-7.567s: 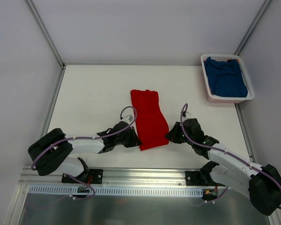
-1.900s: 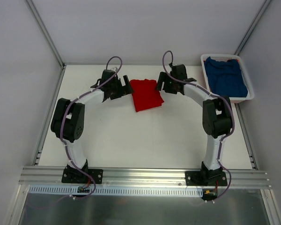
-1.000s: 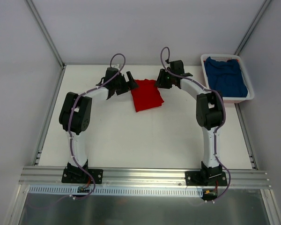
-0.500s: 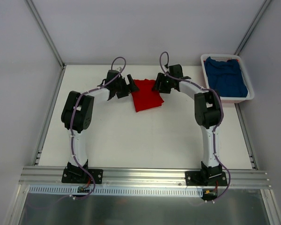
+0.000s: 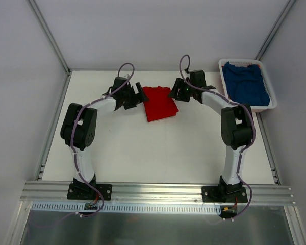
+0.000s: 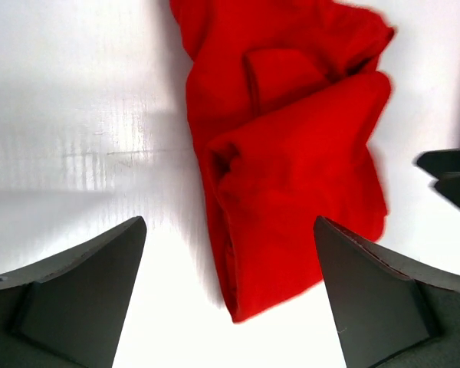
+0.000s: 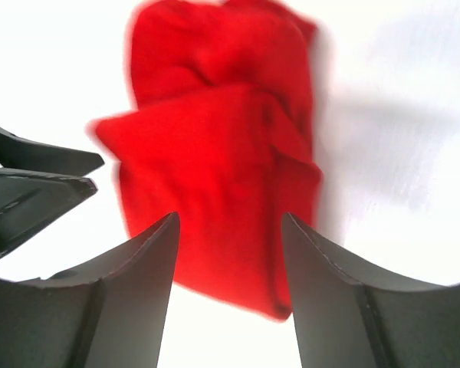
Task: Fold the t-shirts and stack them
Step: Fold the long partially folded tshirt into a neat square, then smooth out wrinkles on the folded tshirt
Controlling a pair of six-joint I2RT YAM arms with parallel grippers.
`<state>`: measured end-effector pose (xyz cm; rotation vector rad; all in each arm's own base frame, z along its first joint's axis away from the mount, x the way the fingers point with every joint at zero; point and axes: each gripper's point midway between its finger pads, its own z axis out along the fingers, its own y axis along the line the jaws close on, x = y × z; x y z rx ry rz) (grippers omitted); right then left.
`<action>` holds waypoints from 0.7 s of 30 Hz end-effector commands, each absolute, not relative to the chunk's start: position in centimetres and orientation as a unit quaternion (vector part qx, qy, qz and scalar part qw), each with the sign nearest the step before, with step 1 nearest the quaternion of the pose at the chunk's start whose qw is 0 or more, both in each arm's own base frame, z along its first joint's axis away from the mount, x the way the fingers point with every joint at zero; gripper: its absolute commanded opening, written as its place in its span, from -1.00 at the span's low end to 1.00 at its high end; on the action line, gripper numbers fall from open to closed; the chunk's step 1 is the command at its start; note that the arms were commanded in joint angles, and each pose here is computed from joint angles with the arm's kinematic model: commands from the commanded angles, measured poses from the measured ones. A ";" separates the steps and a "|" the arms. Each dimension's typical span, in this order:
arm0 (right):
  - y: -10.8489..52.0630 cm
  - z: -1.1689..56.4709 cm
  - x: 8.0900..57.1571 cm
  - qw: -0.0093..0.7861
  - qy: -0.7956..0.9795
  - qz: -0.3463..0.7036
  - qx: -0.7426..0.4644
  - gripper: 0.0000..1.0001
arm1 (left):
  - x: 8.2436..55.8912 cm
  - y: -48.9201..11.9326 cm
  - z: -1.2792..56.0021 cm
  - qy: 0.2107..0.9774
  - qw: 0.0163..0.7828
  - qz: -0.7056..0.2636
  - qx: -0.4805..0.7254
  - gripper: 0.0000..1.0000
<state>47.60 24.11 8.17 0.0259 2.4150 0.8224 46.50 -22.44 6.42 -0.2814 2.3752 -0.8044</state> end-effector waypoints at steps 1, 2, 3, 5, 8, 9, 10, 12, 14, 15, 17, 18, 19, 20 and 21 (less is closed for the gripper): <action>23.4 17.0 48.0 0.384 0.869 0.312 -0.016 0.18 | 46.7 -21.5 12.9 0.872 0.379 -0.297 -0.088 0.86; 23.3 17.6 47.8 0.390 0.867 0.309 -0.020 0.18 | 46.7 -21.2 13.4 0.870 0.385 -0.295 -0.086 0.86; 23.2 19.1 47.6 0.402 0.861 0.312 -0.023 0.19 | 46.4 -21.0 14.0 0.868 0.390 -0.295 -0.086 0.86; 23.6 20.0 47.2 0.403 0.857 0.319 -0.032 0.18 | 46.2 -20.6 14.4 0.867 0.395 -0.290 -0.087 0.86; 24.8 20.3 46.7 0.394 0.858 0.327 -0.046 0.19 | 45.8 -20.4 14.8 0.866 0.398 -0.291 -0.089 0.86; 25.3 20.0 46.8 0.391 0.859 0.328 -0.049 0.18 | 45.6 -20.4 14.5 0.867 0.394 -0.291 -0.090 0.86; 25.6 19.6 46.8 0.386 0.861 0.329 -0.051 0.18 | 45.5 -20.4 14.4 0.868 0.393 -0.290 -0.092 0.86; 26.8 18.9 46.7 0.374 0.863 0.336 -0.059 0.18 | 45.1 -20.3 14.1 0.869 0.391 -0.290 -0.092 0.86; 28.0 16.8 46.6 0.351 0.871 0.337 -0.063 0.18 | 44.9 -20.1 13.9 0.871 0.388 -0.287 -0.093 0.86; 28.4 16.3 46.6 0.345 0.872 0.340 -0.065 0.18 | 44.7 -19.9 13.9 0.871 0.390 -0.285 -0.094 0.86; 29.5 14.4 46.5 0.328 0.878 0.341 -0.071 0.18 | 44.4 -19.7 13.7 0.872 0.391 -0.280 -0.093 0.86; 29.8 13.8 46.5 0.320 0.880 0.343 -0.071 0.18 | 44.4 -19.6 13.8 0.872 0.393 -0.278 -0.093 0.87; 30.1 13.6 46.7 0.319 0.879 0.347 -0.072 0.18 | 44.3 -19.6 13.7 0.872 0.392 -0.278 -0.090 0.86; 30.6 12.1 46.6 0.305 0.885 0.345 -0.071 0.18 | 44.2 -19.6 13.6 0.873 0.391 -0.278 -0.090 0.87; 30.8 11.6 46.7 0.301 0.886 0.346 -0.072 0.18 | 44.2 -19.6 13.6 0.873 0.390 -0.278 -0.090 0.87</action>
